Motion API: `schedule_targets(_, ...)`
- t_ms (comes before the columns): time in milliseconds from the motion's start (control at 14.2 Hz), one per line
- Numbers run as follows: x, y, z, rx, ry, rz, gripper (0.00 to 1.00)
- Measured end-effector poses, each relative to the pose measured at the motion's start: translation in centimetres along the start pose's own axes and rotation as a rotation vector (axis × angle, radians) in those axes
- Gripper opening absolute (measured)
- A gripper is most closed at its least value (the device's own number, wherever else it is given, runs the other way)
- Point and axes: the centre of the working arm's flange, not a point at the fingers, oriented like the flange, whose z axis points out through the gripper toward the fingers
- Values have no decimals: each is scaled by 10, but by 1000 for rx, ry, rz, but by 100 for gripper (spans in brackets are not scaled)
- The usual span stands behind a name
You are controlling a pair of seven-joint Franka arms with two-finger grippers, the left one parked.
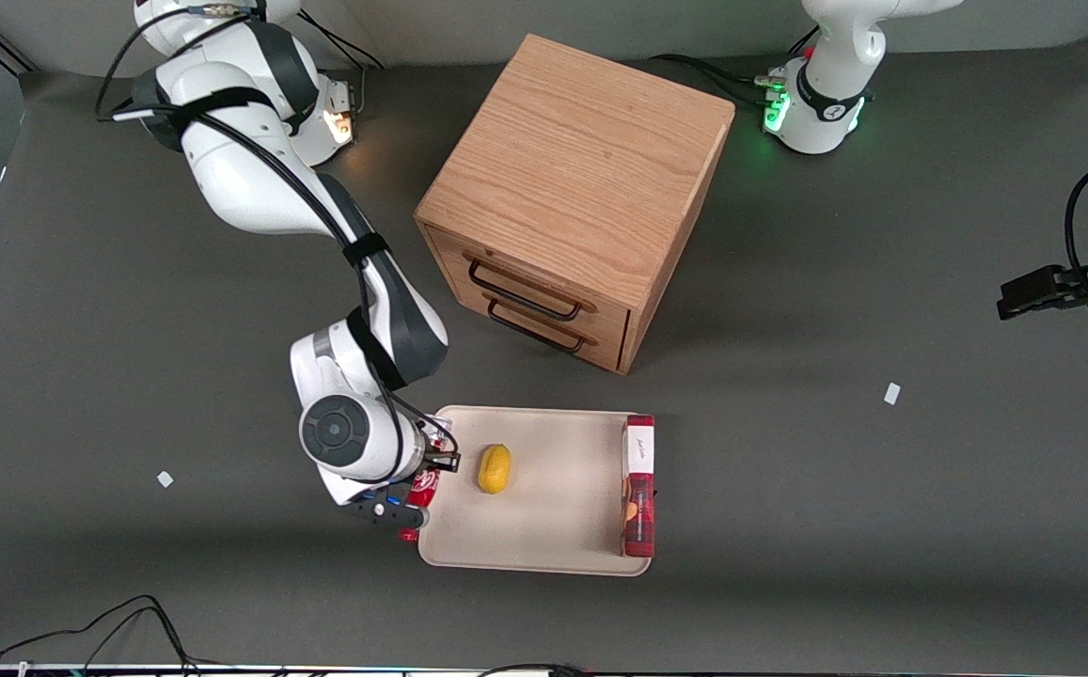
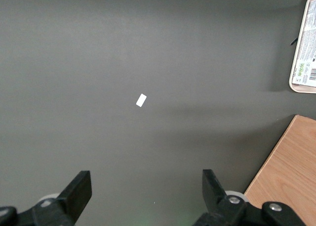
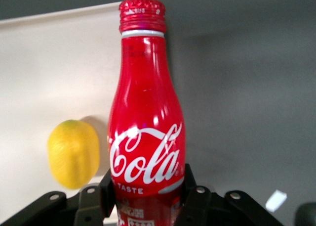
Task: Place coke bottle on tray
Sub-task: 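Lower the bottle onto the tray beside the lemon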
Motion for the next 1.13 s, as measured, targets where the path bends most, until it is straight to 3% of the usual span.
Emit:
schedule_targets(915, 4, -10, 57, 8, 51, -60, 53)
schedule_targets(986, 4, -10, 56, 9, 52, -61, 58)
schedule_targets(1127, 5, -12, 52, 13, 59, -63, 77)
